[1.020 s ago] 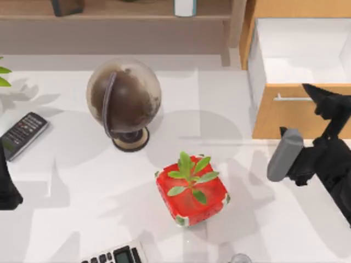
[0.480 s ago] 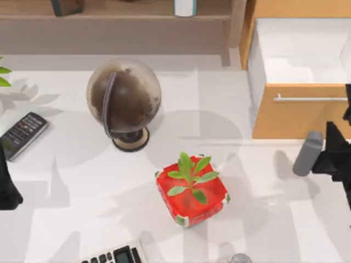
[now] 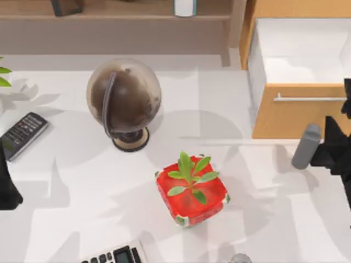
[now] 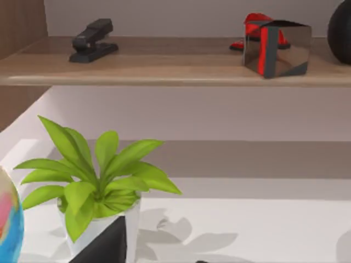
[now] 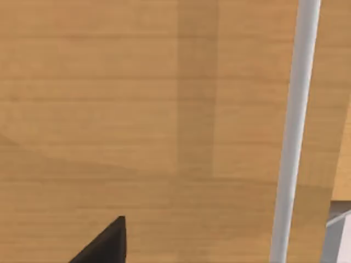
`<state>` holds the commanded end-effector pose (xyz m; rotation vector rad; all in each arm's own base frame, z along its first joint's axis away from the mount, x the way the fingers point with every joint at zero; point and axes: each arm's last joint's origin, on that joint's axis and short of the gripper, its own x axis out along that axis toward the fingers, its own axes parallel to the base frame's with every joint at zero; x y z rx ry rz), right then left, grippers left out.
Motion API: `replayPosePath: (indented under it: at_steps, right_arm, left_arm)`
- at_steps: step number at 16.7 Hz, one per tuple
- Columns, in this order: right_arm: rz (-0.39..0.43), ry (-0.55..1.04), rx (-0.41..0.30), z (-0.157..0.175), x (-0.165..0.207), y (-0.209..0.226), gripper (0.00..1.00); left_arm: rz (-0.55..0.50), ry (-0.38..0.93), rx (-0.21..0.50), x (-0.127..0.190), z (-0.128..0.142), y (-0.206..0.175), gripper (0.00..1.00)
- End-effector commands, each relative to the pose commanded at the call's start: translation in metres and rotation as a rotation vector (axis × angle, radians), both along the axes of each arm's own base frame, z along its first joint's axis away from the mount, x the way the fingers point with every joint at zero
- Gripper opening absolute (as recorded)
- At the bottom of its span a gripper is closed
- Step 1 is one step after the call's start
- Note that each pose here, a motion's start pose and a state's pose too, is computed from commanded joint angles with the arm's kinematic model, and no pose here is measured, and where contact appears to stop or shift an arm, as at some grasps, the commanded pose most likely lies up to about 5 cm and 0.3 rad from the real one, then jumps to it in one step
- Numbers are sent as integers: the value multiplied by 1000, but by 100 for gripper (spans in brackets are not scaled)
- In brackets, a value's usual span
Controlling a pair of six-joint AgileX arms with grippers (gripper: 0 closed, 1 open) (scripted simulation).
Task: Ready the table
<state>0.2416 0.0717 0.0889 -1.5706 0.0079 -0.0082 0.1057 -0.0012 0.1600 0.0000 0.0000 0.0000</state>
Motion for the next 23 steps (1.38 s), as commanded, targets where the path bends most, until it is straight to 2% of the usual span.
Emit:
replayPosePath:
  at_steps: [6,19,23]
  right_arm:
    - [0,0,0,0,11,-1,100]
    - [0,0,0,0,11,-1,2]
    - [0,0,0,0,11,-1,0]
  left_arm:
    - [0,0,0,0,0,0,100]
    - [0,0,0,0,0,0,100]
    - [0,0,0,0,0,0,100]
